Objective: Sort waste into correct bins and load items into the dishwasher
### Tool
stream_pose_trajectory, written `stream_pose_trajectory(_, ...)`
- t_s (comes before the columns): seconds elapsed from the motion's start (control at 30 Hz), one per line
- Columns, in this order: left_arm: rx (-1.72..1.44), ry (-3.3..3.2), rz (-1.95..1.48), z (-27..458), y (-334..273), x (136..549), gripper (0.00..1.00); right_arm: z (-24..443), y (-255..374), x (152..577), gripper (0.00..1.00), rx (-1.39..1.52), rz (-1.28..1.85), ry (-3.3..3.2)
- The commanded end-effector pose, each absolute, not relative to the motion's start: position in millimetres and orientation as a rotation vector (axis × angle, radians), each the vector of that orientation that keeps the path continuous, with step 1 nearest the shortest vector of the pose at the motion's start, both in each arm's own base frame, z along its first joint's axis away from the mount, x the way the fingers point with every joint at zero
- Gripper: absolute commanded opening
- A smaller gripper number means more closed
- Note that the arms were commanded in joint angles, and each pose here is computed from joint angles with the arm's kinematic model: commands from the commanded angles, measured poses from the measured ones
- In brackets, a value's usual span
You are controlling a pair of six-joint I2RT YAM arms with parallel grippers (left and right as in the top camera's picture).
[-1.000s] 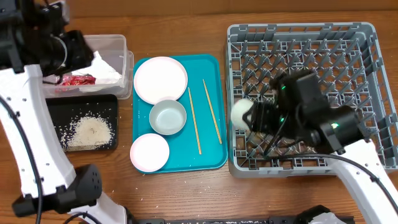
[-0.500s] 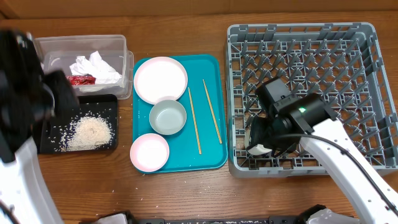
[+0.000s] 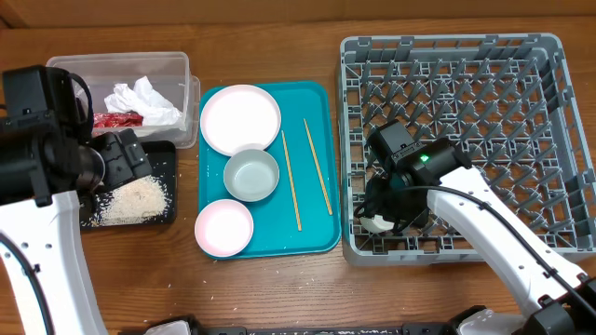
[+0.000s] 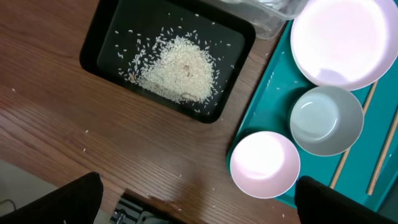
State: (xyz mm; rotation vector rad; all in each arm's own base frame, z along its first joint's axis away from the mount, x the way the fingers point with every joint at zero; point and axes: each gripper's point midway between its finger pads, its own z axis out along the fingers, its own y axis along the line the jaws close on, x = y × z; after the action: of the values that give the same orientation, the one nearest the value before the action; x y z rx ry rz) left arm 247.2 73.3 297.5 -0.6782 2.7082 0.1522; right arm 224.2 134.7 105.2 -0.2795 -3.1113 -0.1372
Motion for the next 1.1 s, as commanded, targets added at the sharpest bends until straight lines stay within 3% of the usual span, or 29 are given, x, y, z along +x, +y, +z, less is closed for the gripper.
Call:
stream_pose_trajectory(0.0,-0.699,2.733,0.181,289.2,77.5,251.7,1.00,91.3,129.0,215.6,0.66,-0.284,-0.080,-3.072)
stream_pose_trajectory(0.13,-0.703,2.760,0.184,282.6,78.5,256.1,1.00,91.3,133.3,223.6,0.90,-0.286,-0.112,-3.102)
stream_pose_trajectory(0.23,-0.706,2.779,0.186,277.8,79.1,259.3,1.00,91.6,137.0,230.4,0.99,-0.286,-0.141,-3.127)
stream_pose_trajectory(0.47,-0.710,2.808,0.189,270.4,80.0,263.9,1.00,107.9,143.7,243.5,0.98,-0.278,-0.188,-3.172)
stream_pose_trajectory(0.8,-0.710,2.810,0.189,269.8,80.2,264.3,1.00,213.1,171.7,295.0,0.97,-0.087,-0.447,-3.424)
stream_pose_trajectory(0.9,-0.710,2.810,0.189,269.8,80.2,264.3,1.00,233.3,193.8,312.4,0.92,-0.010,-0.630,-3.487)
stream_pose_trajectory(1.07,-0.710,2.810,0.189,269.8,80.2,264.3,1.00,222.2,242.4,335.3,0.89,0.114,-0.829,-3.462)
